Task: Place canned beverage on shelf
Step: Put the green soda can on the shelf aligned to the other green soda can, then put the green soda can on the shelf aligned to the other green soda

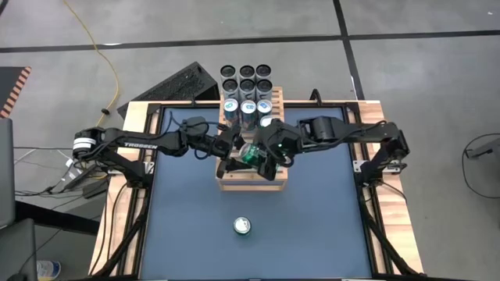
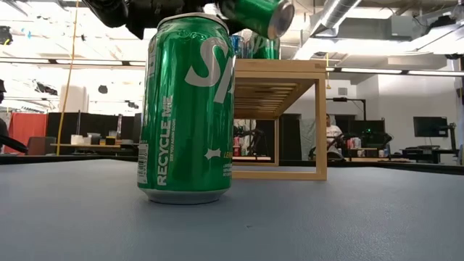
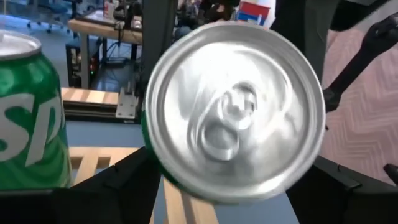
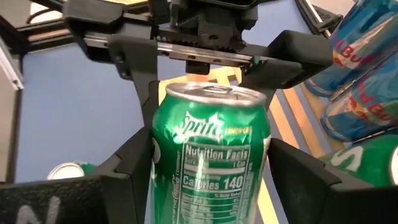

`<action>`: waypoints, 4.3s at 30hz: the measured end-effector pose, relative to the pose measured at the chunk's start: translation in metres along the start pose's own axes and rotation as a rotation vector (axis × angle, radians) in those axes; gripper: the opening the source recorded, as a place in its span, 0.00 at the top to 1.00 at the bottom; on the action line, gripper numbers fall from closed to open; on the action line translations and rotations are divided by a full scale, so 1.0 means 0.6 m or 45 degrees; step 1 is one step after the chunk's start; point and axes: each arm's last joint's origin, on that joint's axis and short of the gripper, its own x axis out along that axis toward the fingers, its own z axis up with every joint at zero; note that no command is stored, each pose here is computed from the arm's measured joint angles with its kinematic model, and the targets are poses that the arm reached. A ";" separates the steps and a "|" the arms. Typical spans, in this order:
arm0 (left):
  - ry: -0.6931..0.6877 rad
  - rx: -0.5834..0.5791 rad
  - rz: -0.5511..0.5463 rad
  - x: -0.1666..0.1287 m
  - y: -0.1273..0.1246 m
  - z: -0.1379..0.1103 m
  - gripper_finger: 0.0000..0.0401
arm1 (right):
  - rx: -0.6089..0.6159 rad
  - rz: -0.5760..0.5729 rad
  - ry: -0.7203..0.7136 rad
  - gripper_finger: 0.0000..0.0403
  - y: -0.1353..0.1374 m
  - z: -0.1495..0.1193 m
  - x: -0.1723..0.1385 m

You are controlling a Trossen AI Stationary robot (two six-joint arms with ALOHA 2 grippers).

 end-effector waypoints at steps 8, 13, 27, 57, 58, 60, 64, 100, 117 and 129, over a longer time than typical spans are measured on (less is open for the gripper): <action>0.032 -0.034 0.019 0.000 0.001 -0.004 0.32 | 0.006 0.012 -0.046 0.37 -0.005 0.018 -0.046; 0.050 -0.038 0.049 0.000 0.003 -0.008 0.32 | -0.005 -0.009 0.014 0.37 -0.007 0.010 -0.045; 0.167 0.007 0.121 -0.002 0.008 -0.024 0.32 | 0.061 -0.119 0.365 0.37 0.065 -0.070 -0.083; 0.760 0.171 0.238 -0.007 0.000 0.006 0.19 | 0.105 -0.132 0.287 0.37 0.102 -0.080 -0.093; 0.776 0.174 0.244 -0.009 0.000 0.004 0.19 | 0.105 -0.132 0.287 0.37 0.102 -0.080 -0.093; 0.827 0.176 0.259 -0.012 -0.001 -0.002 0.19 | 0.104 -0.132 0.287 0.37 0.102 -0.081 -0.093; 0.837 0.190 0.285 -0.011 -0.003 0.000 0.19 | 0.101 -0.133 0.289 0.37 0.102 -0.081 -0.093; -0.573 0.334 -0.073 -0.034 -0.098 0.168 0.26 | -0.089 -0.455 -0.679 0.37 0.169 -0.010 -0.151; -0.797 0.395 -0.094 -0.047 -0.113 0.166 0.26 | -0.169 -0.063 -0.987 0.37 0.087 0.087 -0.141; -0.808 0.416 -0.053 -0.047 -0.112 0.167 0.26 | -0.193 0.086 -0.993 0.35 0.050 0.101 -0.123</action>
